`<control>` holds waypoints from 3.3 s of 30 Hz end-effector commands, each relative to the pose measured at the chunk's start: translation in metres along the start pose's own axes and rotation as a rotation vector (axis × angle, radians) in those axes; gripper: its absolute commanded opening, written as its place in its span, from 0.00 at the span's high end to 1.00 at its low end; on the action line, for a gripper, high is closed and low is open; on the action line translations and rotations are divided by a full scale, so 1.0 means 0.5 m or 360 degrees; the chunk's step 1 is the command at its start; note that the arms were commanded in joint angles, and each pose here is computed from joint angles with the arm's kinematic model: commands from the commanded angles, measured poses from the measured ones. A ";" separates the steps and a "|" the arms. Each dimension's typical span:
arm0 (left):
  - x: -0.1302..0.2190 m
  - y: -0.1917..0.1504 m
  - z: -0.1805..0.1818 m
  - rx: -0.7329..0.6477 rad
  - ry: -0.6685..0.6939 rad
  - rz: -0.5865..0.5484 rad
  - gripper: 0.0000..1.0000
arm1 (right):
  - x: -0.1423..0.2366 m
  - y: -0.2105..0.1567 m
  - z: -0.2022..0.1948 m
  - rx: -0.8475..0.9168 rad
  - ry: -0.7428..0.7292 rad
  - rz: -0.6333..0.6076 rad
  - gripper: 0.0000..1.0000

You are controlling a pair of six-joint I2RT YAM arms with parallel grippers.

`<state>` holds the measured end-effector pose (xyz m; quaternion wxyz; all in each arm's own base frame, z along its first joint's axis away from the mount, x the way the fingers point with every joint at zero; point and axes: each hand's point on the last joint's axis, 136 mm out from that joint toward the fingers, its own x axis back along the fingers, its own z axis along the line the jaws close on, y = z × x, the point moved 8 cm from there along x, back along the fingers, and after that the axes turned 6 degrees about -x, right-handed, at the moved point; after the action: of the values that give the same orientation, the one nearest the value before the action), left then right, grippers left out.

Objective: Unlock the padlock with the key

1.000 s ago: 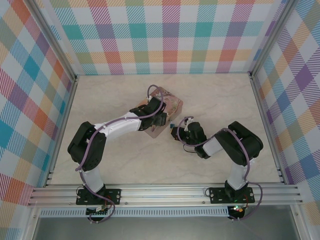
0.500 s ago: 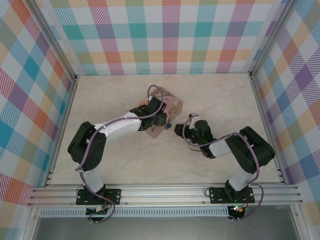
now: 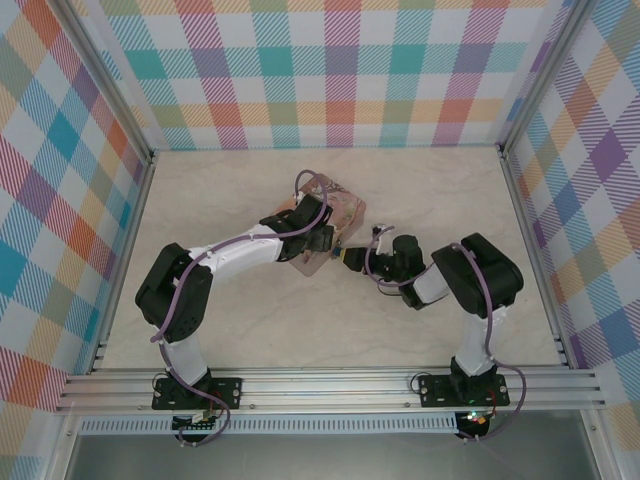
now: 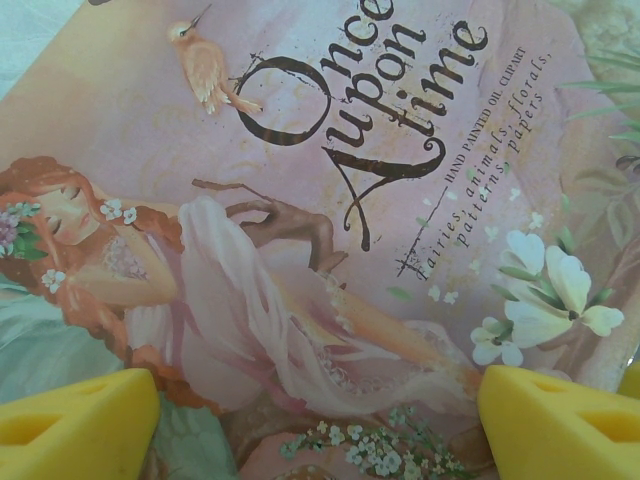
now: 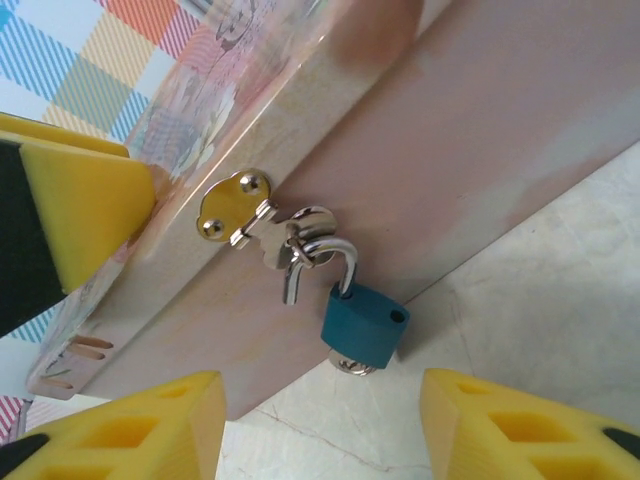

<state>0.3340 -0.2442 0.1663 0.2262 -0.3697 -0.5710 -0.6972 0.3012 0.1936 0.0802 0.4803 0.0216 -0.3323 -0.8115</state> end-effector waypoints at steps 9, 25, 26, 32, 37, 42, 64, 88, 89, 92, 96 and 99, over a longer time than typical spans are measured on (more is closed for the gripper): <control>0.001 -0.088 0.007 -0.0150 0.0019 0.0331 0.14 | -0.015 0.029 0.017 0.0049 0.0195 -0.0051 0.38; 0.003 -0.100 0.013 -0.0127 0.0026 0.0344 0.14 | -0.037 0.021 0.013 -0.0014 0.0287 0.0017 0.28; 0.003 -0.099 0.014 -0.0124 0.0026 0.0343 0.14 | -0.039 0.020 0.013 -0.0015 0.0296 0.0020 0.27; 0.006 -0.101 0.016 -0.0099 0.0024 0.0333 0.18 | -0.045 0.019 0.019 -0.0012 0.0346 0.0024 0.29; 0.030 -0.075 0.011 0.0009 -0.0149 0.0238 0.21 | -0.047 0.017 0.018 -0.0019 0.0340 0.0035 0.33; 0.072 -0.032 0.025 0.0081 -0.0229 0.0136 0.17 | -0.048 0.015 0.018 -0.0028 0.0344 0.0047 0.36; 0.024 -0.096 0.159 0.0250 0.0040 0.0315 0.17 | -0.062 0.009 0.054 0.0015 0.0480 0.0116 0.31; 0.000 -0.118 0.163 0.0221 0.0102 0.0364 0.17 | -0.037 0.013 0.067 0.0070 0.0481 0.0082 0.50; -0.001 -0.118 0.163 0.0219 0.0102 0.0367 0.17 | -0.037 0.013 0.067 0.0068 0.0484 0.0087 0.51; -0.001 -0.119 0.163 0.0223 0.0102 0.0368 0.17 | -0.039 0.014 0.067 0.0068 0.0483 0.0083 0.56; -0.001 -0.120 0.163 0.0222 0.0101 0.0368 0.17 | -0.036 0.013 0.062 0.0059 0.0463 0.0073 0.61; -0.001 -0.120 0.164 0.0220 0.0104 0.0367 0.17 | -0.035 0.013 0.060 0.0055 0.0453 0.0067 0.66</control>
<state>0.3204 -0.1638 0.1662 0.2921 -0.3811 -0.6059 -0.6343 0.3075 0.2182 0.0781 0.5415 0.0761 -0.2655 -0.7940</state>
